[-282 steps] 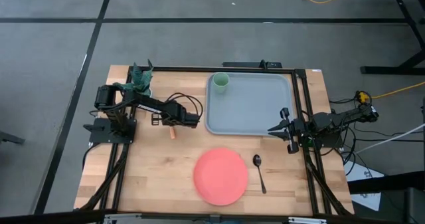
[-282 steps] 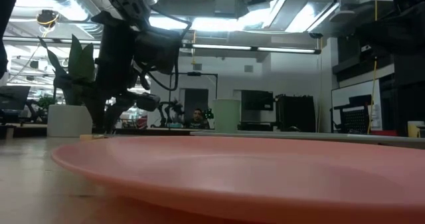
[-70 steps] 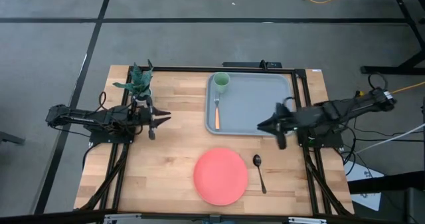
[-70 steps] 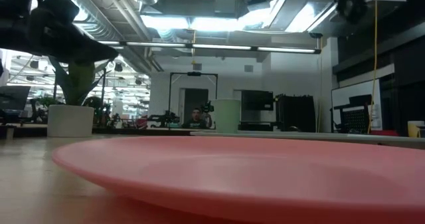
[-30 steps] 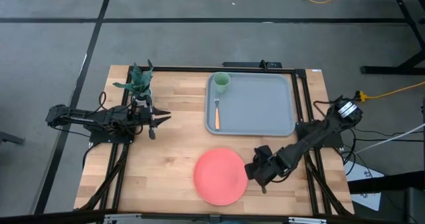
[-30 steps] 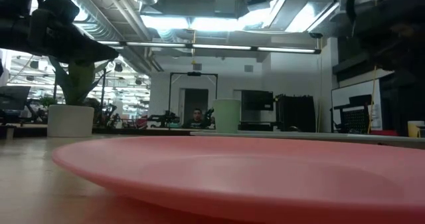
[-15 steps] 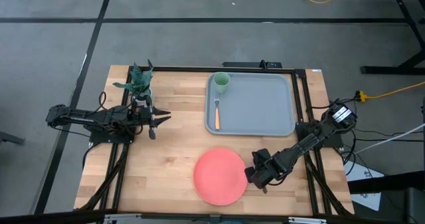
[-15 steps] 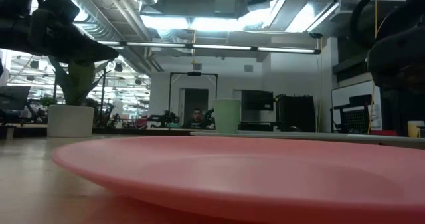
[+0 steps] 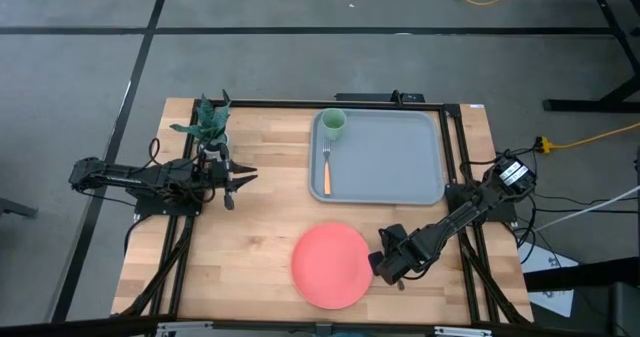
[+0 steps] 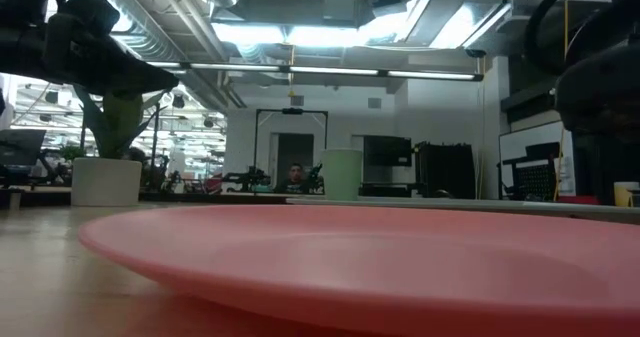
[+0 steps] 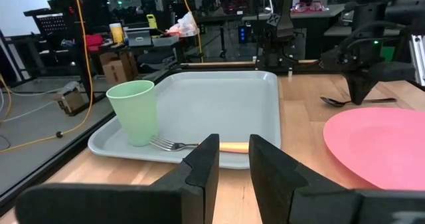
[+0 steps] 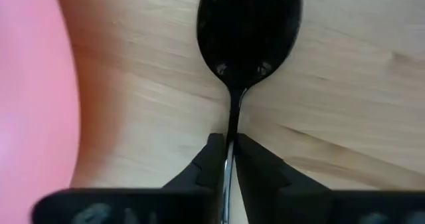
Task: Pick and place plate/cup/fork/spoon on tray
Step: Put the black spoon to the bottom right of the blue serving tray
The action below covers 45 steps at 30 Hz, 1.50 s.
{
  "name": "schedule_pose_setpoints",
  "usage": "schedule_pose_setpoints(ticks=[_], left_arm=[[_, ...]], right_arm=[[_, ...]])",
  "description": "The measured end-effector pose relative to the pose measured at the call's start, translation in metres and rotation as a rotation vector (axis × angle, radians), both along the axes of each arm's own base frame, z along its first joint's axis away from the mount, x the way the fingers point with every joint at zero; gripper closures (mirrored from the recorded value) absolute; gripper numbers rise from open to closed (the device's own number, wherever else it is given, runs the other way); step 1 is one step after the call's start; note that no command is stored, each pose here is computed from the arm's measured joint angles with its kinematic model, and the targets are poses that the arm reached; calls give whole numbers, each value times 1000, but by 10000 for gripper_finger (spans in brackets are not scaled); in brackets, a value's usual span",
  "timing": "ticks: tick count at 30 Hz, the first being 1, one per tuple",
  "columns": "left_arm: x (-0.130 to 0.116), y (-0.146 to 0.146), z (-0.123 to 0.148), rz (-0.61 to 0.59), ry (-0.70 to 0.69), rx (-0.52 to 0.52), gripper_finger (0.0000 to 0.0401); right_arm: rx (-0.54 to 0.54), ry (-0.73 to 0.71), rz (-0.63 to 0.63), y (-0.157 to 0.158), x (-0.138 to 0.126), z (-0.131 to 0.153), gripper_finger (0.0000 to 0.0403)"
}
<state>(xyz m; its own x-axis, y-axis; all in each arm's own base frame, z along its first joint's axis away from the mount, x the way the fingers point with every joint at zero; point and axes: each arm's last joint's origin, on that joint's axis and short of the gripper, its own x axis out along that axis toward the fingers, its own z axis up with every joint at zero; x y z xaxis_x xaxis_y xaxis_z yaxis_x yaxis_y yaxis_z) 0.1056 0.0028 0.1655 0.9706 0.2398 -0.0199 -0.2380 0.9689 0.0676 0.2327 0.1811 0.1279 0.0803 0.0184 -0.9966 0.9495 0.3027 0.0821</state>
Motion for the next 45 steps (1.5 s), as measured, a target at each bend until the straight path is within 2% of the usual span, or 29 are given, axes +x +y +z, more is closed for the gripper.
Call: schedule_pose_setpoints(ticks=[3, 13, 16, 24, 34, 39, 45], left_arm=[[0, 0, 0, 0, 0, 0, 325], [0, 0, 0, 0, 0, 0, 325], [0, 0, 0, 0, 0, 0, 325], [0, 0, 0, 0, 0, 0, 325], [0, 0, 0, 0, 0, 0, 325], [0, 0, 0, 0, 0, 0, 325], [0, 0, 0, 0, 0, 0, 325]], right_arm=[[-4, 6, 7, 0, -1, 0, 389], [12, 10, 9, -12, 4, 6, 398], [-43, 15, -13, -22, -2, 15, 400], [-47, -83, -79, -40, -13, 60, 401], [-185, 99, -239, -116, -41, 98, 401], [-242, 163, -302, -160, -40, 103, 401], [-286, 232, -276, -211, -39, 101, 401]])
